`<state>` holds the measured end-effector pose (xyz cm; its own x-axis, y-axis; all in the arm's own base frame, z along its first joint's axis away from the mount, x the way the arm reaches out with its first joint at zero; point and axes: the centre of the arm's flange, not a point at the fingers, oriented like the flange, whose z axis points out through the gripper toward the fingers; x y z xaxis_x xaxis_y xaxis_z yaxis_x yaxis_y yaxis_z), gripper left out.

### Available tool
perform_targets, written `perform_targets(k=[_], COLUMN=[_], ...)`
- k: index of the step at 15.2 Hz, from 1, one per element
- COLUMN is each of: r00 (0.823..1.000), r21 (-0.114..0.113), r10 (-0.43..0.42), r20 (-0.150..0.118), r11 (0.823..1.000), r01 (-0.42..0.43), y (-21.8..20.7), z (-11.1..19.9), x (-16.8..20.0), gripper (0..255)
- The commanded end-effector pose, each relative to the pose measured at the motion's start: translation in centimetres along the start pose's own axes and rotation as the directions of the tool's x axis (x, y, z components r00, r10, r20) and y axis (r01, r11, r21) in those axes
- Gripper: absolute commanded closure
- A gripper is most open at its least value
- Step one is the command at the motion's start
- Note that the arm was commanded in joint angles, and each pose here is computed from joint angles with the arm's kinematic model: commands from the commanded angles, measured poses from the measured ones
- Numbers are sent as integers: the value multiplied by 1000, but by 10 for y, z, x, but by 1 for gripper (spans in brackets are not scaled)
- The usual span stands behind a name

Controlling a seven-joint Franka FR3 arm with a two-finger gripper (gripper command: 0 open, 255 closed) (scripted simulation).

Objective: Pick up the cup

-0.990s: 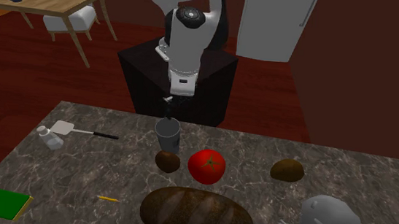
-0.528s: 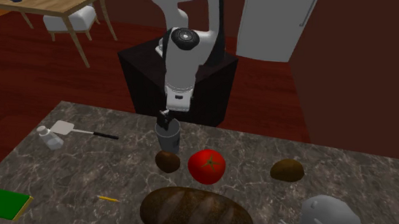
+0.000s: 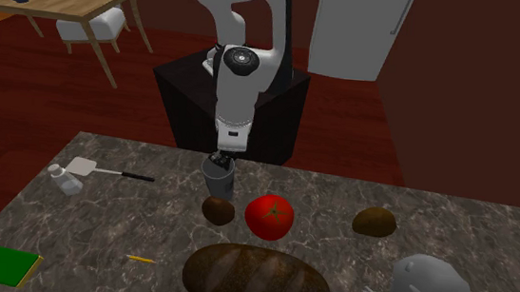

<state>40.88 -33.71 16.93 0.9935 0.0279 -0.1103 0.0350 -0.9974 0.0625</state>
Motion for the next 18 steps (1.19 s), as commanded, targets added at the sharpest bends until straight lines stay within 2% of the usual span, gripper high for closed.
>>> perform_targets(k=[1, 6, 18], r00=[1000, 1000, 1000], r21=[0, 0, 0], r10=[0, 0, 0], r20=[0, 0, 0], r11=[1000, 1000, 1000], r01=[0, 0, 0], y=[0, -1, 3], z=[0, 0, -63], x=[0, -1, -8], gripper=[255, 255, 255])
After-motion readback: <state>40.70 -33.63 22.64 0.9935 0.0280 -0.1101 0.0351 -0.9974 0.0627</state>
